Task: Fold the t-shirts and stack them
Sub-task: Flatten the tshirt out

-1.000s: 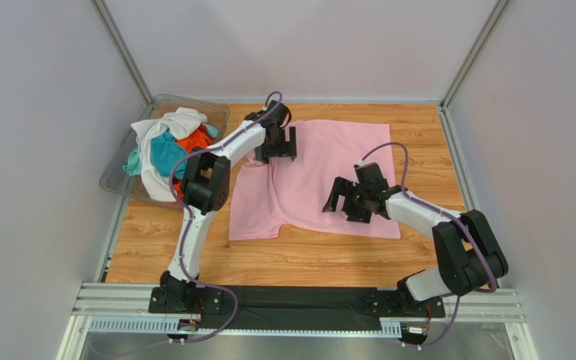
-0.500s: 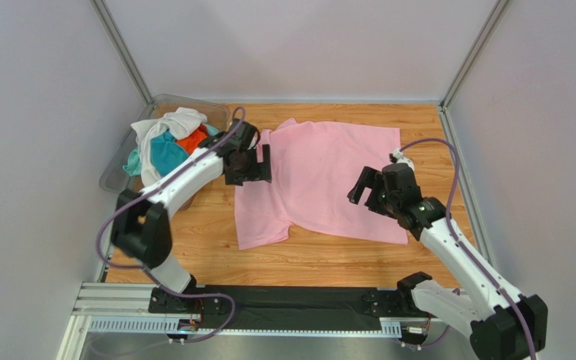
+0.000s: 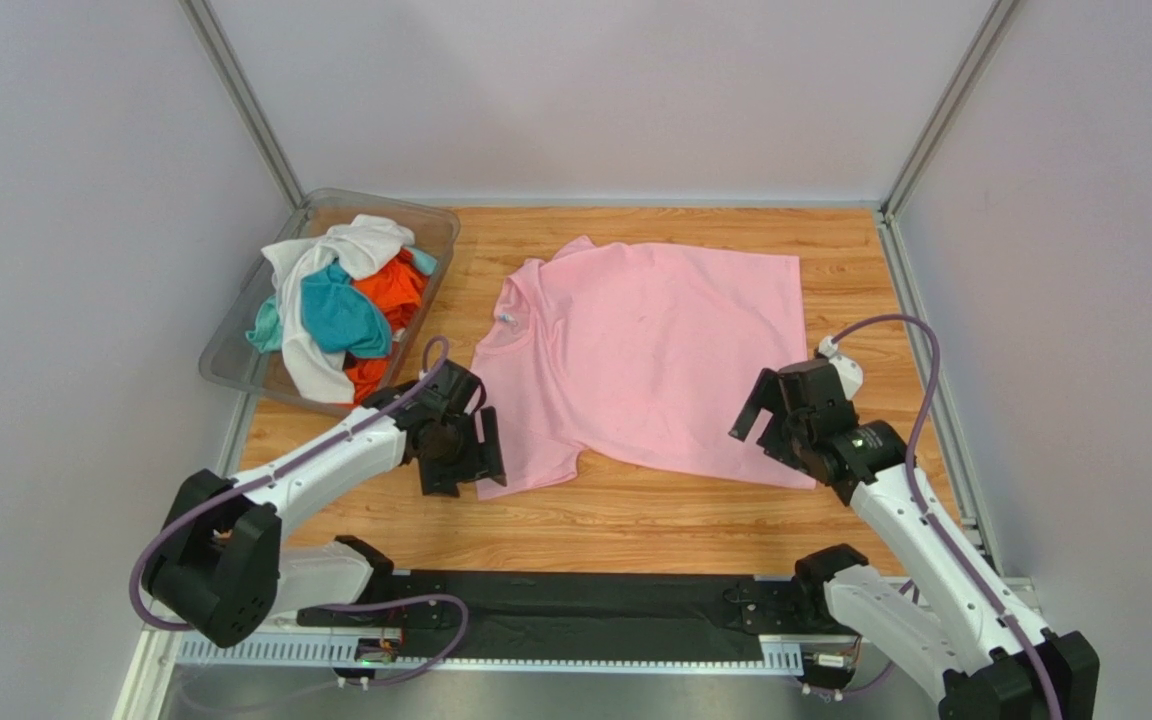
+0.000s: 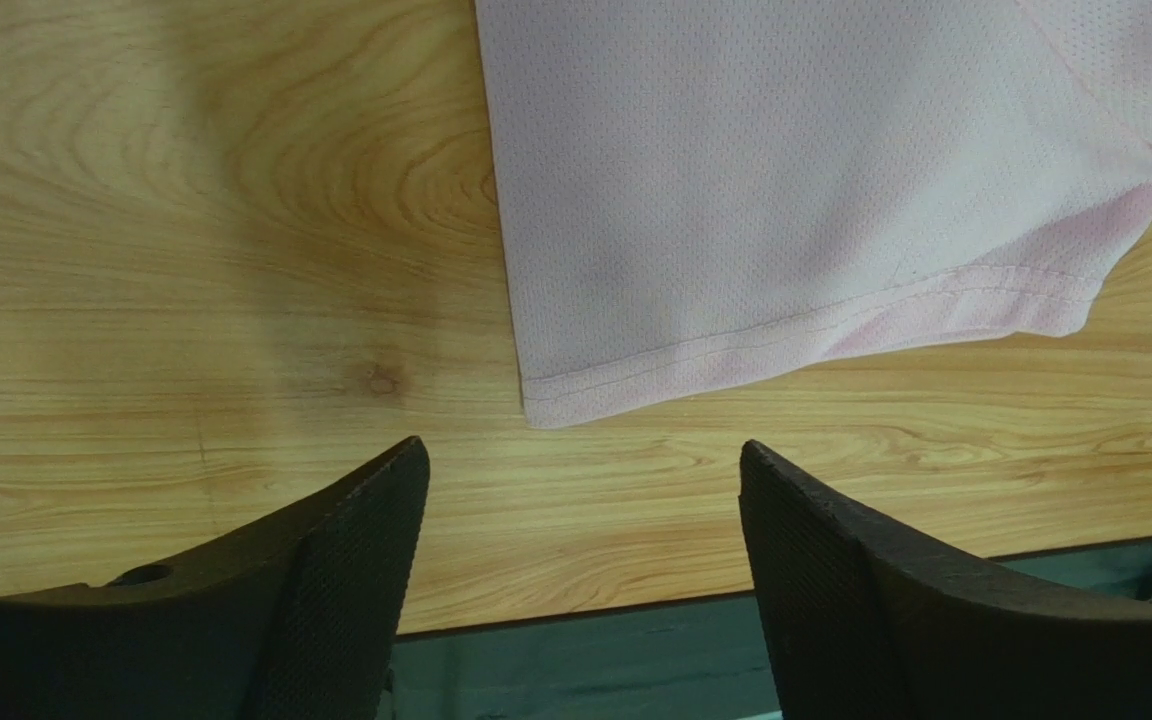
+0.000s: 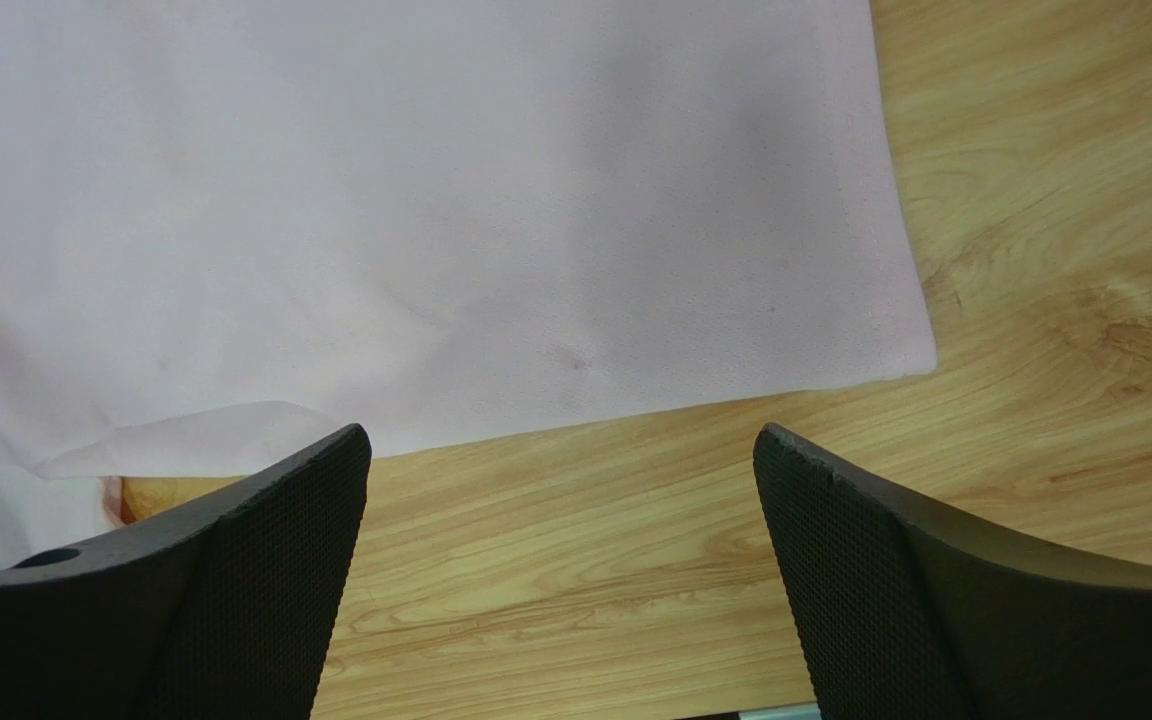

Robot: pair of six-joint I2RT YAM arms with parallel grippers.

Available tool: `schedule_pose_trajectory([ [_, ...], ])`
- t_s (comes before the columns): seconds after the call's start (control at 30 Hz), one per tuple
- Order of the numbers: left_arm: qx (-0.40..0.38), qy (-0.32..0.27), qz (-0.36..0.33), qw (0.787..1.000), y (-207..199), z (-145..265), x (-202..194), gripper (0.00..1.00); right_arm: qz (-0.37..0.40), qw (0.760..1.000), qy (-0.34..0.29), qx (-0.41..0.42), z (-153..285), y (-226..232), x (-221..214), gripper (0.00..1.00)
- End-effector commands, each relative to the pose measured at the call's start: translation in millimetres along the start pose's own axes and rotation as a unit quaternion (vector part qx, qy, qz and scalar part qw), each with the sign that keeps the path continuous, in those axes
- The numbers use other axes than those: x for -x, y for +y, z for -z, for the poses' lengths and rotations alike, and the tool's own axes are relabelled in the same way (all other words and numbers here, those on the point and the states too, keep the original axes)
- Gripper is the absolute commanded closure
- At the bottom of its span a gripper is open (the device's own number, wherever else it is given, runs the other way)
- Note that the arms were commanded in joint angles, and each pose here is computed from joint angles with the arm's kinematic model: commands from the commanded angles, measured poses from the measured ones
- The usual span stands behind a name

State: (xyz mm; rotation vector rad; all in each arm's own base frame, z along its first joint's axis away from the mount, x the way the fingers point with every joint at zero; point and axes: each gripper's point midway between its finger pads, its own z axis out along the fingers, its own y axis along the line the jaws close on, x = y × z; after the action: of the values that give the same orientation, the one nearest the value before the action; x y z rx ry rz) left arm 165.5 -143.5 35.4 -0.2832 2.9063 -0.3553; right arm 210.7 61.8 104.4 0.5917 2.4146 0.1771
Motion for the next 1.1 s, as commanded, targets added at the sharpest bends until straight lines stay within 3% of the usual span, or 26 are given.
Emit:
schedule_pose_trajectory([
  [0.0,-0.037,-0.017,0.016,0.999,-18.3,0.6,9.1,0.21,-0.004,1.000,0.003,-0.013,2.5,-1.9,3.1,0.00],
  [0.07,-0.040,-0.004,0.014,0.999,-20.2,-5.5,5.9,0.32,-0.003,1.000,0.006,-0.016,1.3,-3.7,0.7,0.00],
  [0.2,-0.045,0.019,0.009,0.999,-24.8,-14.3,-1.1,0.45,-0.005,1.000,0.005,-0.027,-2.1,-9.5,-2.1,0.00],
  [0.47,-0.006,0.044,0.014,0.999,-11.9,-24.1,-18.6,0.47,0.001,0.999,0.003,-0.038,-3.3,-14.3,-0.9,0.00],
  [0.67,-0.006,0.019,0.009,1.000,-18.0,-7.0,-5.9,0.46,0.008,0.999,-0.001,-0.041,-2.9,-15.7,1.3,0.00],
  [0.87,0.048,-0.017,0.010,0.999,-0.5,5.9,6.8,0.45,0.010,0.999,0.000,-0.047,-4.3,-19.0,0.0,0.00],
  [1.07,0.077,0.007,0.009,0.997,7.0,-7.6,2.2,0.45,0.017,0.999,0.001,-0.049,-5.0,-21.7,-0.9,0.00],
])
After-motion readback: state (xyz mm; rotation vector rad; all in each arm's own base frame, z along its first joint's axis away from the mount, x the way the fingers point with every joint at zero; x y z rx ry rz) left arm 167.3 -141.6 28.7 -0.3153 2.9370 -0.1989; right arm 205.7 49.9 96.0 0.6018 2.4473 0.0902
